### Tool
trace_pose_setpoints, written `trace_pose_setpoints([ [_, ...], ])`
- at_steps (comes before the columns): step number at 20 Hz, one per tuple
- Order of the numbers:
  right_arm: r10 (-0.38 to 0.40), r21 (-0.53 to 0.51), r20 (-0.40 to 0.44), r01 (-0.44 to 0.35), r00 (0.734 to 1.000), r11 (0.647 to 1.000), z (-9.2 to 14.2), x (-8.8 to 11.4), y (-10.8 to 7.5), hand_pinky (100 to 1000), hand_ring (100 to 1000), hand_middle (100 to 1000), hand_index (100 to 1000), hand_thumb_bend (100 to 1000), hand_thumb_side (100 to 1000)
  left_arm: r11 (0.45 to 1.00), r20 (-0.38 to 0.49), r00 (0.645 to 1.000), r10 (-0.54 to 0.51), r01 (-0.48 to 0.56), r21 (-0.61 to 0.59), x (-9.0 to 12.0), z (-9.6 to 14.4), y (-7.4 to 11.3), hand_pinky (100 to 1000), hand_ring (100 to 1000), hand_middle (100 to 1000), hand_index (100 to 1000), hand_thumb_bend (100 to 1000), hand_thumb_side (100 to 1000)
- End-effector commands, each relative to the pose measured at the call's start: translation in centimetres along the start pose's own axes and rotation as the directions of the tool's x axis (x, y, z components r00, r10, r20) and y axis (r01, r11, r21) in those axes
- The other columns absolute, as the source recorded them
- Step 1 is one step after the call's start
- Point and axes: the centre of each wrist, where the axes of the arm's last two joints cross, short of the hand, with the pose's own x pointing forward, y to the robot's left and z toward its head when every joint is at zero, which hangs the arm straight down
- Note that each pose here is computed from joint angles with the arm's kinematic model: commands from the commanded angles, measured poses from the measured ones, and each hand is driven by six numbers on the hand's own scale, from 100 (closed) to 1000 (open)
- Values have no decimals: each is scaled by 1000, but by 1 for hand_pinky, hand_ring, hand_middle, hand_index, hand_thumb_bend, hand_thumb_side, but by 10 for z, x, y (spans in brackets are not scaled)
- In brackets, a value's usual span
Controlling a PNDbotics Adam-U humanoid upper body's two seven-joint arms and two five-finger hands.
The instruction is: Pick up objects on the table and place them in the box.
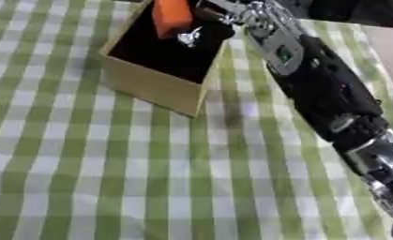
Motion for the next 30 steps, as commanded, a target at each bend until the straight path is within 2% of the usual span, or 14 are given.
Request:
trace_pose_setpoints([
  [1,35,-7,-35,-35,999,999,-1,-7,-2,753,752,520,554,138,459,1000,38,999,0,1,-15,7,-7,2,723,605,623,726,500,751],
  [4,71,-1,-56,-71,996,997,-2,-12,0,756,761,533,586,155,448,1000,42,999,1,-1,-18,7,-8,1,723,604,623,726,500,752],
  [5,87,5,-63,-87,994,996,-2,-13,0,760,769,562,631,170,441,1000,42,999,1,0,-19,7,-8,1,724,604,623,726,500,752],
  [9,133,45,-80,-130,988,991,-2,-18,1,774,796,591,697,213,448,1000,34,999,-6,6,-14,6,-6,3,724,604,622,725,498,753],
  [11,140,63,-72,-136,988,989,-2,-16,-1,787,817,647,775,260,484,1000,31,999,-7,7,-12,6,-6,3,724,604,622,725,498,752],
  [17,143,77,-31,-141,989,987,-5,-5,-9,799,830,676,816,340,554,1000,27,1000,-8,8,-13,6,-5,3,724,604,622,725,496,751],
  [21,159,74,-33,-157,987,985,-5,-1,-15,815,844,707,857,390,585,1000,27,1000,-7,7,-15,6,-5,3,725,604,623,725,497,749],
  [23,170,77,-44,-167,984,983,-5,0,-16,835,870,746,893,468,630,1000,26,1000,-7,7,-14,6,-5,3,725,605,623,726,498,748],
  [28,193,65,-63,-189,979,980,-6,2,-21,836,870,746,890,473,623,1000,22,1000,-5,6,-12,5,-5,3,726,605,623,726,498,747],
  [30,189,48,-60,-187,980,981,-6,4,-24,832,863,738,879,436,598,1000,22,1000,-5,5,-11,6,-5,3,726,606,623,726,498,745],
])
